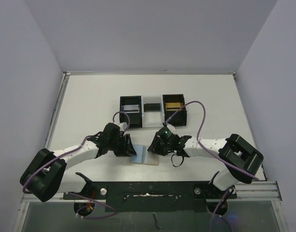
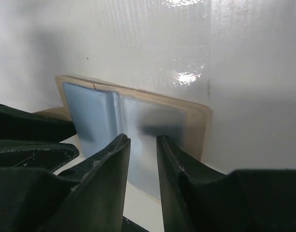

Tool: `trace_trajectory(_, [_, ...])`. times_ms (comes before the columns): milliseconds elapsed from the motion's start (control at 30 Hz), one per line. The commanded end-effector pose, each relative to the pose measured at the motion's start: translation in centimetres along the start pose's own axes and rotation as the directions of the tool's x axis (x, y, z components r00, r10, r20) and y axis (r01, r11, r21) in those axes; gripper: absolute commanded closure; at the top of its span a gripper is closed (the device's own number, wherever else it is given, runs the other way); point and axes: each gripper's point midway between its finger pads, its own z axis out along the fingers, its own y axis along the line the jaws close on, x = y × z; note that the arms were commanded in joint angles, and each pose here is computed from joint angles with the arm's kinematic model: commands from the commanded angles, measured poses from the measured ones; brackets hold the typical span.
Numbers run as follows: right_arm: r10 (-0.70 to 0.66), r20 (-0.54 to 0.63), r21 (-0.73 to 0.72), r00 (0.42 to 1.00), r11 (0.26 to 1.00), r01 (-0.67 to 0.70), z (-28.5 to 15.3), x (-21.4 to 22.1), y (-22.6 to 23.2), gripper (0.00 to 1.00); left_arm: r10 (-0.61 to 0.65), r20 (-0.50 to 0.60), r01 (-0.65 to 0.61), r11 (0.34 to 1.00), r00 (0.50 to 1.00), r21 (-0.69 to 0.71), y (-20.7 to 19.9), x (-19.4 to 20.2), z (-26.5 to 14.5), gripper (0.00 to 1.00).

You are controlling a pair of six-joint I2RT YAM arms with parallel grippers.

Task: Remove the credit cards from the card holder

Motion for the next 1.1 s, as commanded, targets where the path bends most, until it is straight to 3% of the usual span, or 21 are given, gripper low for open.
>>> trace_trajectory(0, [-0.013,-0.047,-0.033,0.999,0.999,0.012,0.7,0.8,0.7,0.70,0.006,-0.021,-0.005,0.998,1.000,0.062,-1.1,0.5,0.9,0.59])
trace_trajectory(100, [-0.017,-0.058,-0.021,0.998,1.000,0.016,0.8,0.9,0.6,0.70,-0.008,-0.009,0.009,0.995,1.000,0.102,-2.2,0.5,1.2,0.59])
trace_trajectory(267, [-0.071,0.038,0.006,0.997,0.997,0.071,-1.4,-1.8,1.9,0.67,-0.008,0.002,0.008,1.000,1.000,-0.004,-0.8,0.4,1.2,0.61])
trace_trajectory(467, [-0.108,0.125,0.088,0.986,0.991,0.098,-4.2,-4.0,1.8,0.64,-0.004,0.015,0.004,1.000,1.000,0.015,-1.1,0.2,1.0,0.62])
trace_trajectory(1067, [-0.100,-0.014,0.206,0.995,0.973,0.101,-1.6,-0.7,-1.4,0.64,0.013,-0.016,-0.013,1.000,1.000,0.011,-1.1,0.6,1.1,0.63])
